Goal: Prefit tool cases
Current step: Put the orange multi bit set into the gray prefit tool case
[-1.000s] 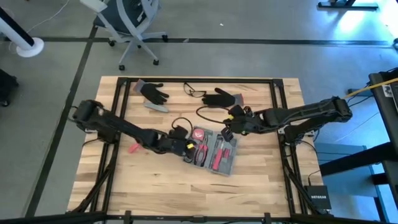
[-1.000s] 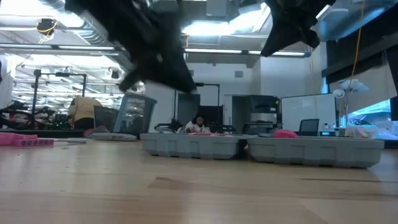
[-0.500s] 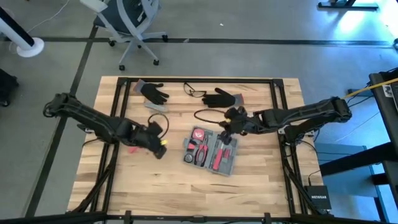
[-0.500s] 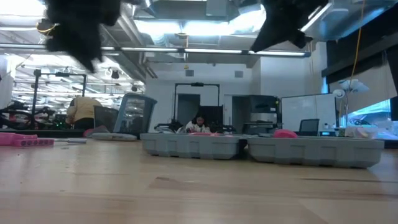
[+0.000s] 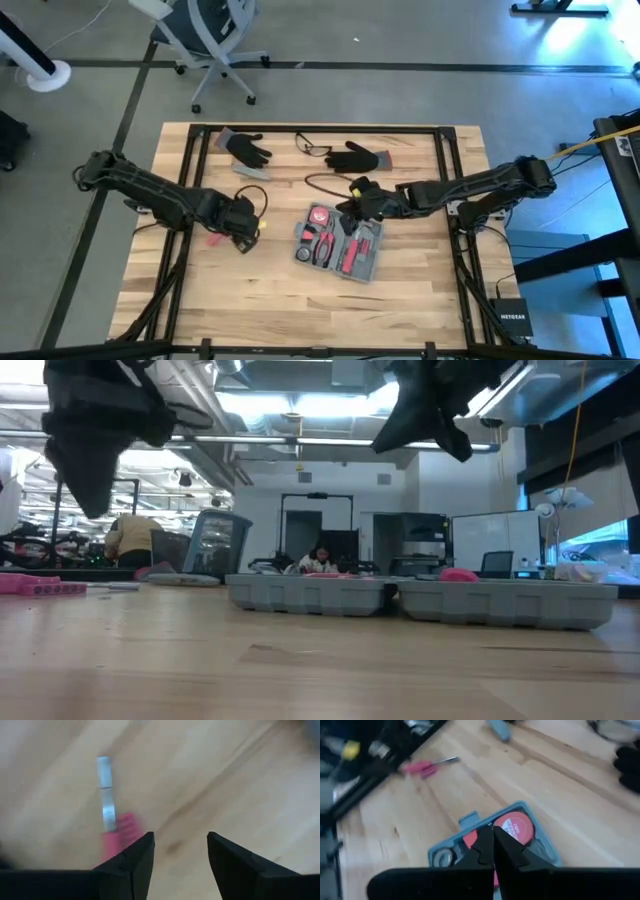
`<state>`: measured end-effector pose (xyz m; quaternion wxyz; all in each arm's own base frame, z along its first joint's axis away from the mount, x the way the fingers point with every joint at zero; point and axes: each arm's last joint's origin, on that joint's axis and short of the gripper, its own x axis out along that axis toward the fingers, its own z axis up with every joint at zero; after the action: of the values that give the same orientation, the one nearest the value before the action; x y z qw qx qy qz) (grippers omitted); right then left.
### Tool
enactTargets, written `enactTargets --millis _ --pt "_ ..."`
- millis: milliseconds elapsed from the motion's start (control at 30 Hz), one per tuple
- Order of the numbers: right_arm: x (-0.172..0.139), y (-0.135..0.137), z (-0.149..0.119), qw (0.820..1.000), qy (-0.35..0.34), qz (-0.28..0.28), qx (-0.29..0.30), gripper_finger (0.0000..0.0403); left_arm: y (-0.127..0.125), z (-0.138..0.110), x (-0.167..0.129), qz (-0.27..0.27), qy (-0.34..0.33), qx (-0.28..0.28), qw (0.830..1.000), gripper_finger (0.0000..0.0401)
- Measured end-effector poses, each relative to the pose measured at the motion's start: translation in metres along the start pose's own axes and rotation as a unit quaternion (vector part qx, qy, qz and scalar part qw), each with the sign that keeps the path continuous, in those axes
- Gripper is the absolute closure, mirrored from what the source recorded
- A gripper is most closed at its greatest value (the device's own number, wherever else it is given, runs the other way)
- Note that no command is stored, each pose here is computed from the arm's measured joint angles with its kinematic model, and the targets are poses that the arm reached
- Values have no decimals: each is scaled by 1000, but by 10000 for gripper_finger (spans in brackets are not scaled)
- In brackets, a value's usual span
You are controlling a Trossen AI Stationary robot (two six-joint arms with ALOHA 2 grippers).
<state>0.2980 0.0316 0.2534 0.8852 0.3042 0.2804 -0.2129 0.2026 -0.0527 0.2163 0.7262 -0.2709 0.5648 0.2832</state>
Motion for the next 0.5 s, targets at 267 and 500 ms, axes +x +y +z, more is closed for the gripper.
enactTargets --millis 267,500 --pt "11 0 -7 998 35 5 60 402 6 -16 33 11 19 -74 997 233" --pt "13 -3 -4 997 46 12 68 402 10 -21 34 35 29 -69 997 234"
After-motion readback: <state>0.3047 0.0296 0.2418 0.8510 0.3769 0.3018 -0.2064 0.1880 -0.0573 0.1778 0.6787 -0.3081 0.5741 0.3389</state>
